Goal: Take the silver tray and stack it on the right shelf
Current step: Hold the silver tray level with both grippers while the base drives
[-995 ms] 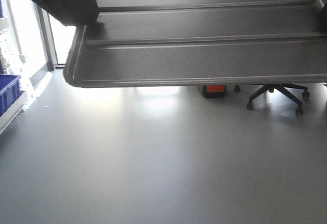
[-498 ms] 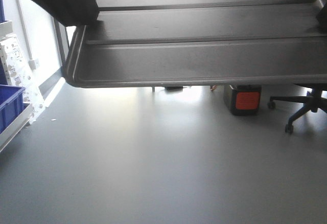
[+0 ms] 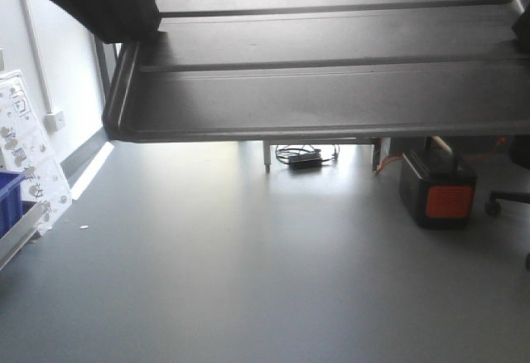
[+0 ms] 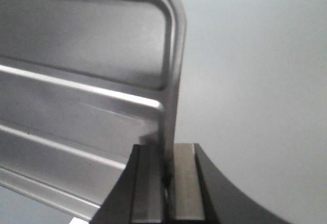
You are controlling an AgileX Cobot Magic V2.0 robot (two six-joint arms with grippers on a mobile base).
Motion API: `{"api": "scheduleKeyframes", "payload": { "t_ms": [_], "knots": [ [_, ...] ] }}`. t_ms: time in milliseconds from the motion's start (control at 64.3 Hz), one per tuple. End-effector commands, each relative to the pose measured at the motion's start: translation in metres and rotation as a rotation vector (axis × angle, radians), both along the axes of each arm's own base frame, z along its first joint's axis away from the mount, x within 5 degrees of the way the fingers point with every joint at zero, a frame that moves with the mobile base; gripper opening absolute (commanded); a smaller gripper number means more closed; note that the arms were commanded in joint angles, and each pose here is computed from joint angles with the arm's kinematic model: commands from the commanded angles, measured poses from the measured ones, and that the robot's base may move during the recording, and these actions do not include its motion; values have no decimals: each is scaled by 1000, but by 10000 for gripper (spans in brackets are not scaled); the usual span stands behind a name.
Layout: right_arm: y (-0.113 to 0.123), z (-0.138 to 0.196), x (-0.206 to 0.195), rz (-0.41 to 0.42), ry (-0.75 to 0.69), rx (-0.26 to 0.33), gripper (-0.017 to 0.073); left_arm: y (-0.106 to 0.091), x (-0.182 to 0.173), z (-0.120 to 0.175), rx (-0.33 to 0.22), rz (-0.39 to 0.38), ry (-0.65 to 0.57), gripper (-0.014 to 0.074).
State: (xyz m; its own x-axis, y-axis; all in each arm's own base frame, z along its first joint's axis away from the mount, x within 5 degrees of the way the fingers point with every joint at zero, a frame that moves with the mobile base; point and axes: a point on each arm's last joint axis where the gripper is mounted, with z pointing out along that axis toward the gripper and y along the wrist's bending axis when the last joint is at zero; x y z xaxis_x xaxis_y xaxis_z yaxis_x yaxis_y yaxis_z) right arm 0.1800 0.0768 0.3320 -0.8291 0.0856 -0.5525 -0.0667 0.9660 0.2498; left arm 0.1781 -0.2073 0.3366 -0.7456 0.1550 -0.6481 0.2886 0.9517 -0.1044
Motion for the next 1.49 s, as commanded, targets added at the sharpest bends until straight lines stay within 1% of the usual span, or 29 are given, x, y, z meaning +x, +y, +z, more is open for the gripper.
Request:
{"api": "scheduleKeyframes", "payload": {
  "t_ms": [0,1477],
  "knots": [
    [-7,14,1,-3,-99,-49,66,13,0,14,68,11,-68,-99],
    [-7,14,1,-3,-99,-49,66,13,0,14,69,11,-70,-99]
  ]
}}
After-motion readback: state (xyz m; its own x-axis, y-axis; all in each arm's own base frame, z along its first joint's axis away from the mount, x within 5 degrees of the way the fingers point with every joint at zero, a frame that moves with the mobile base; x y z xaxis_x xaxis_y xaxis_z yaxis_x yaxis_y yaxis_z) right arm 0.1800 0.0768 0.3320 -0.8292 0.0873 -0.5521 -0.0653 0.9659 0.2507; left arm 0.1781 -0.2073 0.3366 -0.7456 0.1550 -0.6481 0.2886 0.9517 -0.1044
